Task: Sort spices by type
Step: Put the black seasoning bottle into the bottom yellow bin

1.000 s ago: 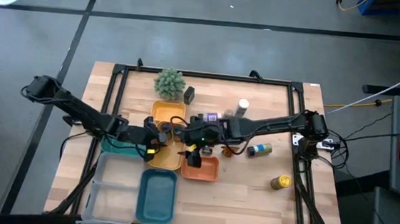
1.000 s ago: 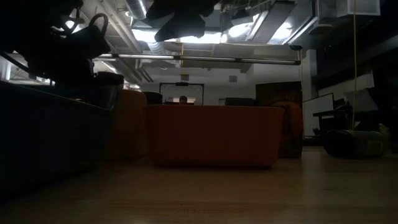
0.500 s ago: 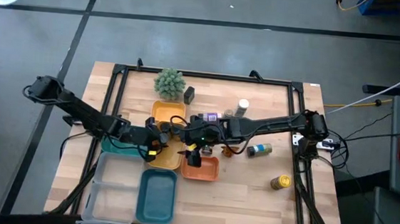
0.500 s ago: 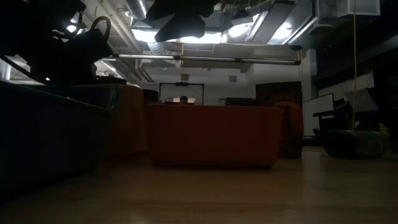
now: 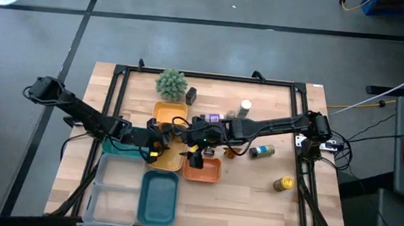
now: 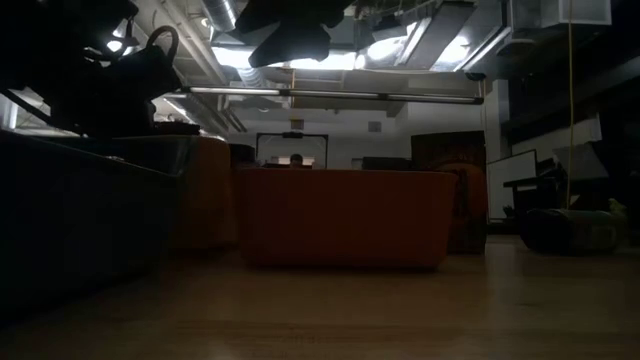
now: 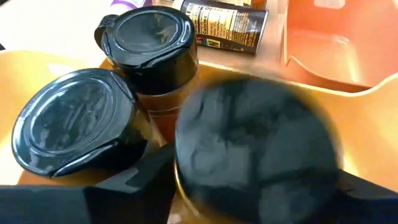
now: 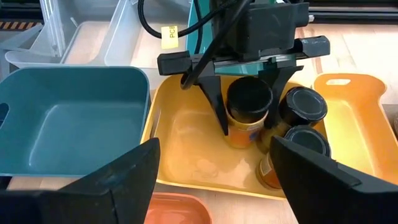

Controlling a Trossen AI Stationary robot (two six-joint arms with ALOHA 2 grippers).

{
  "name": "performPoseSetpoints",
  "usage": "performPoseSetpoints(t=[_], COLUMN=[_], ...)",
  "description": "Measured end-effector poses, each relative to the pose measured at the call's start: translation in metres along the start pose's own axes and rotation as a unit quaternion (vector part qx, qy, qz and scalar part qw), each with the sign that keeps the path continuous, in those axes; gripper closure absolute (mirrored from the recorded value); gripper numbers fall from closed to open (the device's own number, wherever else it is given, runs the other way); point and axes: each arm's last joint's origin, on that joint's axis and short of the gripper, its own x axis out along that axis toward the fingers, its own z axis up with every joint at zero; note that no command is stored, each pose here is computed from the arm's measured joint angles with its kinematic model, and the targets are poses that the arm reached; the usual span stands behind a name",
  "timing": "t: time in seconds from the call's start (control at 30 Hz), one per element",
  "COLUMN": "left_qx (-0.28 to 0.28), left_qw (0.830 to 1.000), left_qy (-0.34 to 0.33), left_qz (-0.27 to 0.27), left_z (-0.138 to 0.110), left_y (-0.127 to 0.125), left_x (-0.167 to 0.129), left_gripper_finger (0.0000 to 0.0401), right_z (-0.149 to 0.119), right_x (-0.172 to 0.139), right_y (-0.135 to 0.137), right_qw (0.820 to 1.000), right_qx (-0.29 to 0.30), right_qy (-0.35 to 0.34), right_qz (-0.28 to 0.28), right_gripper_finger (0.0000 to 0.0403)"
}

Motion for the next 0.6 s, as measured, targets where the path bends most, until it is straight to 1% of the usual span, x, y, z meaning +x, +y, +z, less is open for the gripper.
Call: performPoseSetpoints(t=[0.13, 0.27, 0.47, 0.53, 0.6], left_qx=[0.004, 0.012, 0.013, 0.013, 0.013], left_qw=[1.000, 1.000, 1.000, 1.000, 1.000], left_qy=[0.001, 0.002, 0.003, 0.004, 0.005], left_qz=[-0.001, -0.001, -0.001, -0.003, -0.006], left_z=[0.0000, -0.0002, -0.0005, -0.0005, -0.0006], left_y=[0.0001, 0.0001, 0.0002, 0.0001, -0.0001], left_x=[-0.0003, -0.0003, -0.0003, -0.0004, -0.0004], left_gripper_finger=[0.0144, 0.0142, 0.0141, 0.0141, 0.0141], right_z=[-0.0011, -0.0018, -0.0064, -0.0072, -0.0082], right_x=[0.0000, 0.0000, -0.0002, -0.0003, -0.0004], right_y=[-0.0001, 0.0000, -0.0003, -0.0005, -0.0013], right_qw=[1.000, 1.000, 0.999, 0.999, 0.998], right_qx=[0.000, 0.000, 0.000, 0.018, 0.049], right_qy=[0.006, 0.009, 0.034, 0.037, 0.041], right_qz=[0.000, 0.001, 0.002, -0.001, -0.016], right_gripper_finger=[0.0100, 0.0100, 0.0100, 0.0100, 0.0100])
